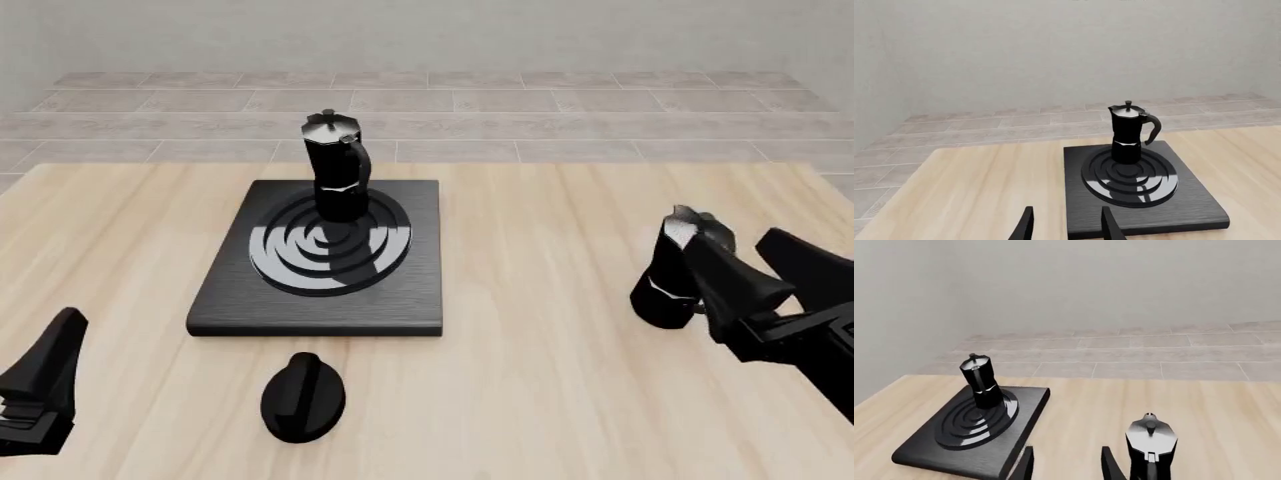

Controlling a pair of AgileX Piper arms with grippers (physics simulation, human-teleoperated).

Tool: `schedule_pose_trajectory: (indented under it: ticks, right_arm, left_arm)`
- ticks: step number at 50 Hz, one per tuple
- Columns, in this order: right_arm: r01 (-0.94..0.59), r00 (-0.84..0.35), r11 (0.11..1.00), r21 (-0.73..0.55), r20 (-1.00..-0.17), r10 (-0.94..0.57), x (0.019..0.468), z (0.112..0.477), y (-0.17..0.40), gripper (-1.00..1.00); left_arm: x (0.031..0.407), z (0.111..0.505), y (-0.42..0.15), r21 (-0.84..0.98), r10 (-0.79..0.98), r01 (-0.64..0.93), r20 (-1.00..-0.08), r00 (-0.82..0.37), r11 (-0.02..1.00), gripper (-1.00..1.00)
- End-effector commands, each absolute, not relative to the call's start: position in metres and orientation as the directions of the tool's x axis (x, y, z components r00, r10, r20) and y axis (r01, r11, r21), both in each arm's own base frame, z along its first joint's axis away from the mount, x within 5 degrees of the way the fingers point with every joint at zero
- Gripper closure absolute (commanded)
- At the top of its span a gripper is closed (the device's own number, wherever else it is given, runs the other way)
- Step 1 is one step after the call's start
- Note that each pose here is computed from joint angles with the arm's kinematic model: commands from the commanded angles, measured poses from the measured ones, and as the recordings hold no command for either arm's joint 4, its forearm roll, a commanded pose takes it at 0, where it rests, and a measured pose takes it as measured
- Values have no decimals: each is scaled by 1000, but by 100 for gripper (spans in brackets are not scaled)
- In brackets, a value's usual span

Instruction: Put both moka pots on the stove.

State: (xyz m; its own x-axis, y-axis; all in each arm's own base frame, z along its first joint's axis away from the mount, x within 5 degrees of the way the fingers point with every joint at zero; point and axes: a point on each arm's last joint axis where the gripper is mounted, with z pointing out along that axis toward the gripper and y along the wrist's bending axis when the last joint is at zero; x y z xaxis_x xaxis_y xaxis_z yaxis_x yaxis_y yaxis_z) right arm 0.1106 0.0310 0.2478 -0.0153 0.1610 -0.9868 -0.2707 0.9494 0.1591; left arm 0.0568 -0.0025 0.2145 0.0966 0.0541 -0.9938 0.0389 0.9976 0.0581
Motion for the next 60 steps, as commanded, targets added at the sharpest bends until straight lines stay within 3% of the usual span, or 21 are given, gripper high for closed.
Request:
schedule_pose_trajectory:
  ticks: [1, 35, 60]
  right_arm:
    - [-252, -24, 955, 157, -987, 156, 107, 240, 28, -100]
    - [-222, -51, 968, 118, -993, 110, 113, 261, 26, -100]
    - [-142, -211, 988, 64, -977, 33, 143, 286, 22, -100]
  left_arm:
    - [57, 214, -3, 58, 54, 40, -994, 95, 998, -100]
    - [59, 214, -3, 82, 78, 50, -993, 89, 995, -100]
    - [59, 214, -3, 85, 80, 51, -993, 88, 995, -100]
